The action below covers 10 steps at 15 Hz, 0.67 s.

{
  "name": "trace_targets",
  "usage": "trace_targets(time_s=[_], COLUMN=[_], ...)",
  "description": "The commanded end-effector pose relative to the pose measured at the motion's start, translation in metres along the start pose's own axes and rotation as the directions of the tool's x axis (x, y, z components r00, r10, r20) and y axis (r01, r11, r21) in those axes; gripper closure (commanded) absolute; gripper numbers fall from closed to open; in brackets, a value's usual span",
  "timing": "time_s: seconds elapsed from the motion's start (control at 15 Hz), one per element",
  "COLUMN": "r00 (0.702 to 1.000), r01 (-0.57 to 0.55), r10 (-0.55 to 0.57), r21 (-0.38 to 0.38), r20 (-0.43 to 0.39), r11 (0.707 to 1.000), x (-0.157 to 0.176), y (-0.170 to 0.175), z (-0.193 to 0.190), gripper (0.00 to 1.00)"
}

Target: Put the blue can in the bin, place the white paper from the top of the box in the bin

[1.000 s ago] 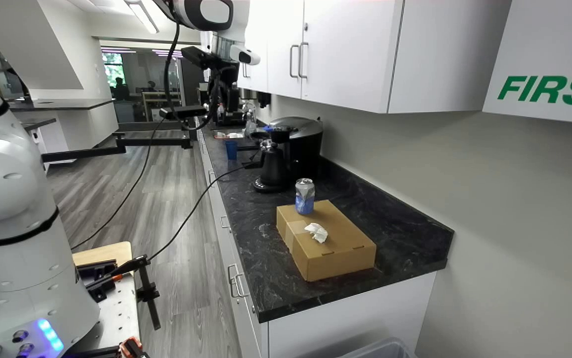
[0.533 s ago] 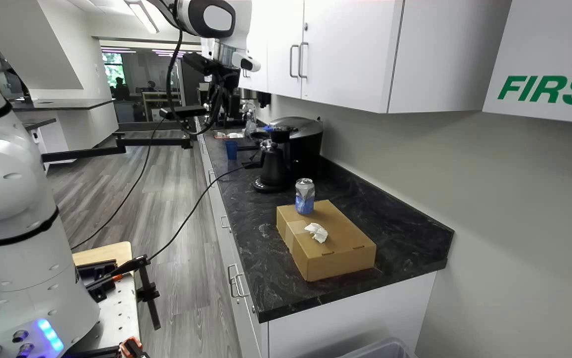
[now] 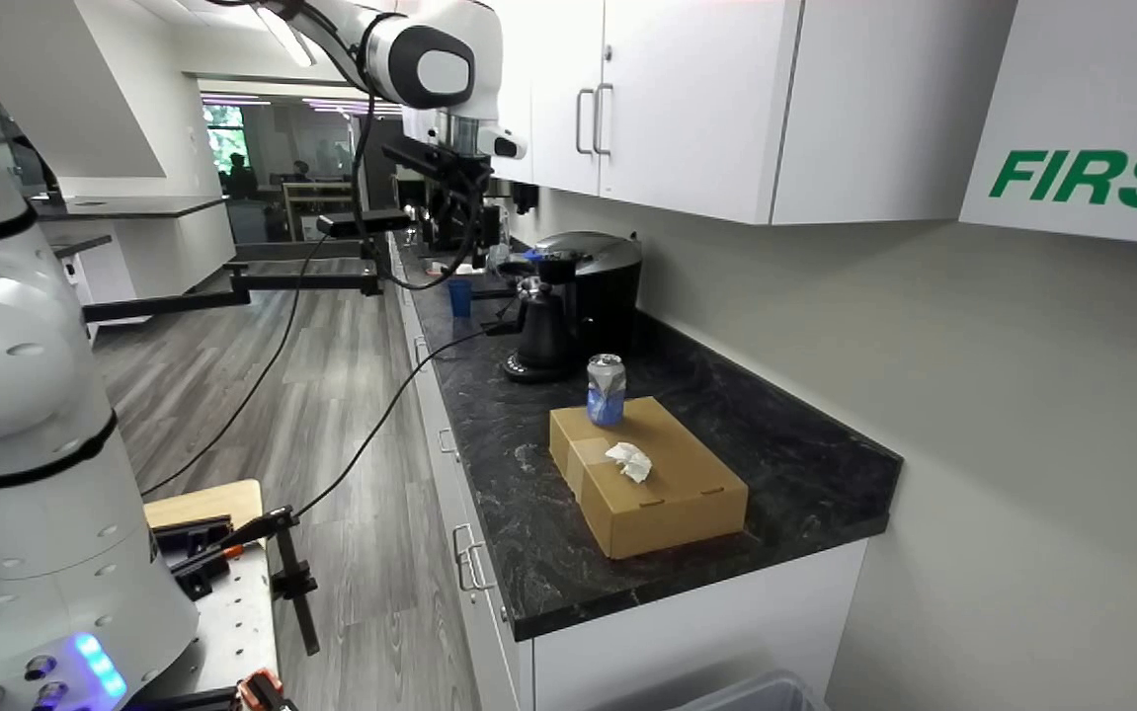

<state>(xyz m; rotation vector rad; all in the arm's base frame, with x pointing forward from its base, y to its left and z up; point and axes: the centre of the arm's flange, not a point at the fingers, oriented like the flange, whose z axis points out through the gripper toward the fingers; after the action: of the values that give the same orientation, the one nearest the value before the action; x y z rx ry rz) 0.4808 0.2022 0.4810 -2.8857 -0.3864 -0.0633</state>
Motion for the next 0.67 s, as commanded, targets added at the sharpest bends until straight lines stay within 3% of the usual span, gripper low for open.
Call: trace_targets(time_s=[0.0, 0.27, 0.6], r00=[0.995, 0.986, 0.979], r01=[0.077, 0.124, 0.149], r10=[-0.081, -0.144, -0.186], r21=[-0.067, -0.213, -0.327], r20=[-0.058, -0.082, -0.084], r11=[0.995, 0.969, 0.933], x=[0.004, 0.007, 0.003], y=[-0.001, 0.011, 0.03], z=[0.015, 0.031, 0.051], gripper=[0.0, 0.0, 0.0])
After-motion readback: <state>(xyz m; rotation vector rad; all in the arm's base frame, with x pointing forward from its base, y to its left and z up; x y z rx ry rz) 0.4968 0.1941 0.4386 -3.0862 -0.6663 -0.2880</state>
